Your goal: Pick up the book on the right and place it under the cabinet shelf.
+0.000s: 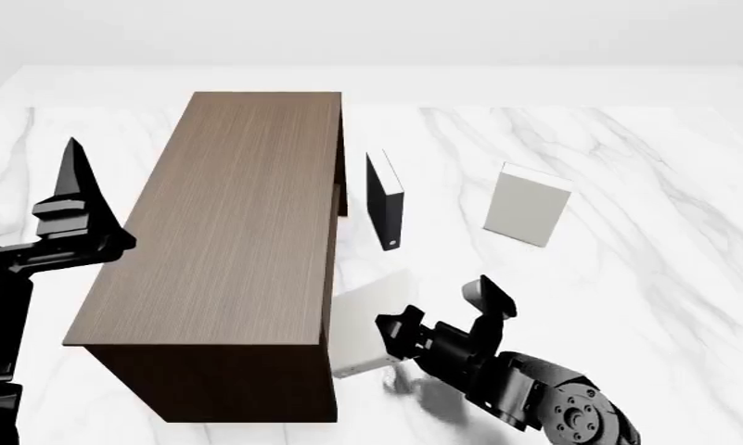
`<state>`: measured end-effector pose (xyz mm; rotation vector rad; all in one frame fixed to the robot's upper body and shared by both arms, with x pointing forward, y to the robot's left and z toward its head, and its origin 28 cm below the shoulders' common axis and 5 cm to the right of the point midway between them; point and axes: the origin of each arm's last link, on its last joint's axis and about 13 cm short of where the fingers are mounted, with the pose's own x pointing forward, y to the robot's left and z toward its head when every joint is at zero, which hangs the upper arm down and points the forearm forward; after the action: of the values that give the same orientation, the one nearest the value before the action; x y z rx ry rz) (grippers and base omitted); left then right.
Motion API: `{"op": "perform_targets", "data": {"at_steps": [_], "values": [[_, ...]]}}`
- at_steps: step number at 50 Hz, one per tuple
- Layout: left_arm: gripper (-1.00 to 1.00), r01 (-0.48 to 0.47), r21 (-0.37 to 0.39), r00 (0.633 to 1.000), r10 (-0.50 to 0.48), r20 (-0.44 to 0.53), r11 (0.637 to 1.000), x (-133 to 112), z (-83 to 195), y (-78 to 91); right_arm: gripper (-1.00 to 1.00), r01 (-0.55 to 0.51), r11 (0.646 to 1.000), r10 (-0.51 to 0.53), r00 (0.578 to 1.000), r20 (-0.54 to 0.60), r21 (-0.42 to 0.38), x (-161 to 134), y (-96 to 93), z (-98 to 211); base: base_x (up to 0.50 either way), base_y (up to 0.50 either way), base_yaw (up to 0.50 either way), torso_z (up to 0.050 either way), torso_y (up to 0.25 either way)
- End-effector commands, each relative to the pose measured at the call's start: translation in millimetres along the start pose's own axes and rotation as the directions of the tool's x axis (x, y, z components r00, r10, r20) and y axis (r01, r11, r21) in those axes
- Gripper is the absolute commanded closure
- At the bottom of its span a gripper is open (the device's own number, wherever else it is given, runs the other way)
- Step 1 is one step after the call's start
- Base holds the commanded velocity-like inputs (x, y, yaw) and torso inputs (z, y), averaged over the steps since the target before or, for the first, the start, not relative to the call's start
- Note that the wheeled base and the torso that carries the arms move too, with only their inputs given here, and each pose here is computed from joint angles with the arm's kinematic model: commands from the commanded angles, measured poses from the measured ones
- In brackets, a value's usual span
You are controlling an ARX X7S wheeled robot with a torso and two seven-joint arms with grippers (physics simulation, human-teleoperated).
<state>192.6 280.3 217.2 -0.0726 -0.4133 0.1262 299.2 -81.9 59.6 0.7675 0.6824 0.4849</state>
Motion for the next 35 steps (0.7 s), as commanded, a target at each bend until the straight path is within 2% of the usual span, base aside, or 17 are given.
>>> {"op": "perform_targets", "data": {"at_steps": [1,9,26,27,35], "values": [[-1.0,0.0,0.0,1.0,0.0,0.0,1.0,0.0,-0.1,0.1,1.0,-0.056,0.998,0.056,0.998,0.017,0.026,6.9,0.5,-0.6,0.0,0.0,0.0,0.0,0.01],[-1.0,0.0,0.0,1.0,0.0,0.0,1.0,-0.2,-0.1,0.2,1.0,-0.026,0.999,0.026,1.0,0.007,0.033,11.2,-7.0,-5.9,0.0,0.0,0.0,0.001,0.0],[-1.0,0.002,0.0,1.0,-0.002,-0.001,1.0,-0.5,-0.6,0.1,1.0,0.106,0.994,-0.106,0.994,-0.018,-0.015,16.1,-23.9,-9.7,0.0,0.0,0.0,0.0,0.0],[-1.0,0.002,0.0,1.0,-0.002,-0.001,1.0,-0.6,-0.4,0.1,-1.0,0.123,0.992,-0.123,0.992,-0.03,-0.025,16.4,-25.5,-11.1,0.0,0.0,0.0,0.0,0.0],[-1.0,0.001,-0.001,1.0,-0.001,0.0,1.0,-0.7,-0.2,0.4,-1.0,0.189,0.979,-0.194,0.979,-0.07,-0.072,16.4,-29.1,-14.8,0.0,0.0,0.0,0.0,0.0]]}}
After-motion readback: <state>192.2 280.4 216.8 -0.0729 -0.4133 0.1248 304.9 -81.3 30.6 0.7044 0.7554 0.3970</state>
